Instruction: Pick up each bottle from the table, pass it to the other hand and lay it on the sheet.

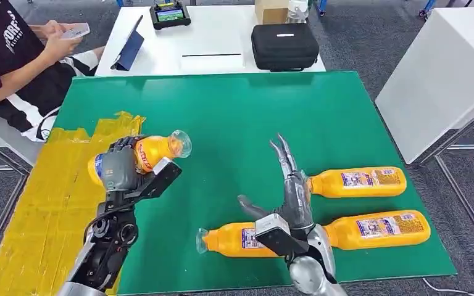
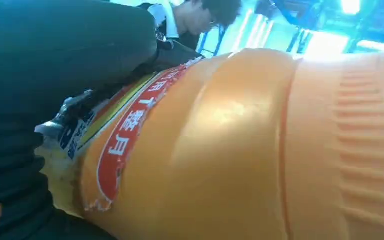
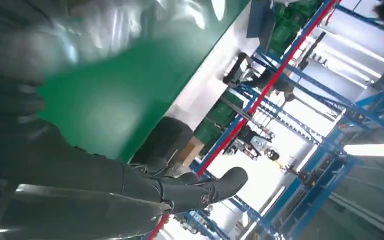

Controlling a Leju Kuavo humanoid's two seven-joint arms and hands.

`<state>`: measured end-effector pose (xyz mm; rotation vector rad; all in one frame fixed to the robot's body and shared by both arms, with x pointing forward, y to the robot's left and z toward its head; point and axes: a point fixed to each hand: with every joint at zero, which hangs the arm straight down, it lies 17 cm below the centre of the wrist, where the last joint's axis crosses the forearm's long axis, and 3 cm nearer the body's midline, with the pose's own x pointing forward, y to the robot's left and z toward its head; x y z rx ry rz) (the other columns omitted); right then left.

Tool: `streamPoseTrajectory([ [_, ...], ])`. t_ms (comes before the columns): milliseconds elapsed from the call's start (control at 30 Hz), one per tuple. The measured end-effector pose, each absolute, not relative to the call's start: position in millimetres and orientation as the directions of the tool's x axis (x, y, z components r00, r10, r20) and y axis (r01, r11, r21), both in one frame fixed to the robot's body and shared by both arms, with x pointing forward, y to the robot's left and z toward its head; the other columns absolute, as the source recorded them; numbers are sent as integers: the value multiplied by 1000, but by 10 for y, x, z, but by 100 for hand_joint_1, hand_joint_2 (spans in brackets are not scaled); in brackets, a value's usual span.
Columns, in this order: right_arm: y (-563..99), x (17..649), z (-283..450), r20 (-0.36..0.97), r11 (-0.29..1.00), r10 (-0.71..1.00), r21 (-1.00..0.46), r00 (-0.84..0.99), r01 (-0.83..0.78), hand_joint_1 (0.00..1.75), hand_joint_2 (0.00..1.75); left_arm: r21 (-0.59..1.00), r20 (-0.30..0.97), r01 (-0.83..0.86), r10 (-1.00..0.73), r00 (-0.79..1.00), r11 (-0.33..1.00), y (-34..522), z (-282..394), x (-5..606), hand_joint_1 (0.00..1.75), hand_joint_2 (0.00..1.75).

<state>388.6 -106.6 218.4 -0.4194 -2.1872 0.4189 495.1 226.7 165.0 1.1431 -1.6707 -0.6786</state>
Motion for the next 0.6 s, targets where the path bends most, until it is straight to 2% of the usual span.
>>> streamPoseTrajectory([
  [200,-1146,3880,2235,673,881,451,-441,-586,171,0,175,934,232,-306,-965,122,186,2724,1315,4978,175,175],
  [300,-1145,3888,2255,670,878,454,-449,-588,166,0,175,968,137,-246,-934,330,54,3158,1120,4898,175,175],
  [367,-1153,3900,2255,671,876,458,-454,-583,166,0,175,979,100,-205,-906,410,15,3361,1010,4841,175,175],
  [467,-1155,3910,2257,674,875,458,-456,-579,161,0,175,988,43,-153,-897,439,-28,3497,884,4815,175,175],
  [600,-1151,3913,2255,675,875,457,-457,-579,159,0,175,989,37,-147,-897,441,-32,3506,868,4813,175,175],
])
